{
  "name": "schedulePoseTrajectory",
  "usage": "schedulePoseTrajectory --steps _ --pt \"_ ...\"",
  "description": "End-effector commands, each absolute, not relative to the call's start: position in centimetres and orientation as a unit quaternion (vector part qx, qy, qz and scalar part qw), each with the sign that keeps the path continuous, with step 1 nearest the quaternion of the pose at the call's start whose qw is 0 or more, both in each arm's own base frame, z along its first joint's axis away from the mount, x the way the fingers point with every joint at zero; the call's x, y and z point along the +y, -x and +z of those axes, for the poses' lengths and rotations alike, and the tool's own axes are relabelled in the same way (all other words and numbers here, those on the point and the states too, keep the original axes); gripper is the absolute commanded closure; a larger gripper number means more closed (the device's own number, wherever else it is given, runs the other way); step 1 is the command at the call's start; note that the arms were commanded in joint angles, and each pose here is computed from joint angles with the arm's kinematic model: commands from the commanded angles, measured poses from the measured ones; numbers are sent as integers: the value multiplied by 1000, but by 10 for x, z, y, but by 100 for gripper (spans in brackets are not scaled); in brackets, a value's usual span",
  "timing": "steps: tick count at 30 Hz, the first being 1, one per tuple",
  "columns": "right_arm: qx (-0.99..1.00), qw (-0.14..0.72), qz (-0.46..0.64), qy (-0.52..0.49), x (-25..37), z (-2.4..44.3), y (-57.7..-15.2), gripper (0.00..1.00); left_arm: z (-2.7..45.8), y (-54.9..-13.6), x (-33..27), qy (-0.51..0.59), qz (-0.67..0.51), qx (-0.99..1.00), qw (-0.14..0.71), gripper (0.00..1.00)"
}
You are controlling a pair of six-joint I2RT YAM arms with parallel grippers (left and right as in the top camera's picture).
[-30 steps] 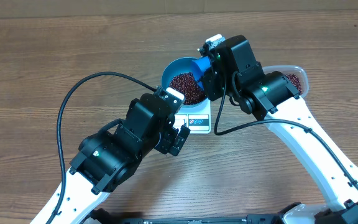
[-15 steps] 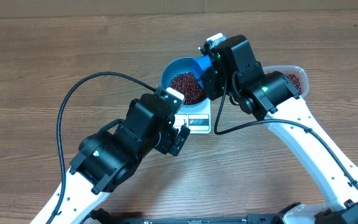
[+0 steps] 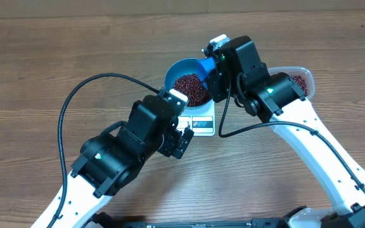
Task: Scoop item into bowl and weigh 150g on scale
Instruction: 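Hold the blue scoop tipped over the teal bowl while scale settles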
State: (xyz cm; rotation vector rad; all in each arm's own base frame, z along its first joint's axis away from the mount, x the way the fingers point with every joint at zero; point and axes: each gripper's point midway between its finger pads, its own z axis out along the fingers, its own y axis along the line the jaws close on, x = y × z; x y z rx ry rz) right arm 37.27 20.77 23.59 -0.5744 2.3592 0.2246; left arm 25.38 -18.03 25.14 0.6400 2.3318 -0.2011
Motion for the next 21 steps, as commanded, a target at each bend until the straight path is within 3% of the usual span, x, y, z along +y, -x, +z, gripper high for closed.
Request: schedulePoseTrajectory --steps 1,21 --pt "903 359 84 219 206 245 -379 96 246 -252 -181 -243 -82 904 341 0" --pt "905 348 88 228 207 242 -374 96 246 -252 -181 -243 -82 904 341 0"
